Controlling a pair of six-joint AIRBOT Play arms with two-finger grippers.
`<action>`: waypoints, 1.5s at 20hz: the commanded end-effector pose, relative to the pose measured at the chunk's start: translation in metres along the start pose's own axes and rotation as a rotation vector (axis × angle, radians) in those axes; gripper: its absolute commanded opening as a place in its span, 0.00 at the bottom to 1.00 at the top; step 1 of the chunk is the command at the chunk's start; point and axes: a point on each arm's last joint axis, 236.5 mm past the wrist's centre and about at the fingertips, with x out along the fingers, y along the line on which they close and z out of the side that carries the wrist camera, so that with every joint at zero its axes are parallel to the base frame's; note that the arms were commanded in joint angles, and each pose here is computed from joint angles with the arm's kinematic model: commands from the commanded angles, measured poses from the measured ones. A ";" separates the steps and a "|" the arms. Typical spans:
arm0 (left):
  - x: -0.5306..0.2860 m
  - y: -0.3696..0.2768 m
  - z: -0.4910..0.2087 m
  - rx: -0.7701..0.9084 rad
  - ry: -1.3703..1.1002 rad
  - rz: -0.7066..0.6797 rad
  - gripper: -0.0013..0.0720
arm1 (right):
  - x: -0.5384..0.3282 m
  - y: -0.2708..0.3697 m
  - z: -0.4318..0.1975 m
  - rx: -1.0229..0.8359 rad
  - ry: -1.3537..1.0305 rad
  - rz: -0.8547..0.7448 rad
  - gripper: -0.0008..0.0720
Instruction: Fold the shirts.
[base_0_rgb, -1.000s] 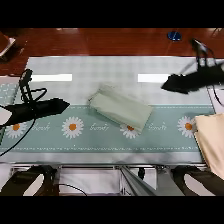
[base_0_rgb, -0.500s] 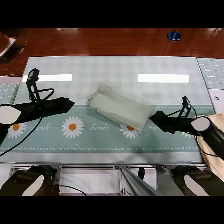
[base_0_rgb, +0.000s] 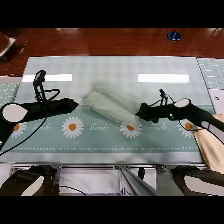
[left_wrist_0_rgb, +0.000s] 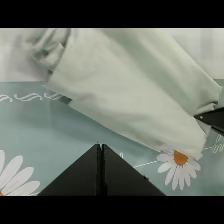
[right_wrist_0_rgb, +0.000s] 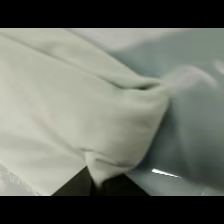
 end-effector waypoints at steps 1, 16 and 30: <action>0.001 0.001 0.001 -0.001 -0.004 0.002 0.04 | -0.009 0.075 0.027 -0.207 0.021 0.135 0.04; 0.009 -0.018 -0.016 0.039 0.048 -0.033 0.04 | -0.319 0.106 0.157 -0.250 -0.374 -0.174 0.04; 0.027 -0.028 -0.023 0.075 0.054 -0.042 0.04 | -0.505 -0.087 -0.009 0.458 -0.576 -0.683 0.04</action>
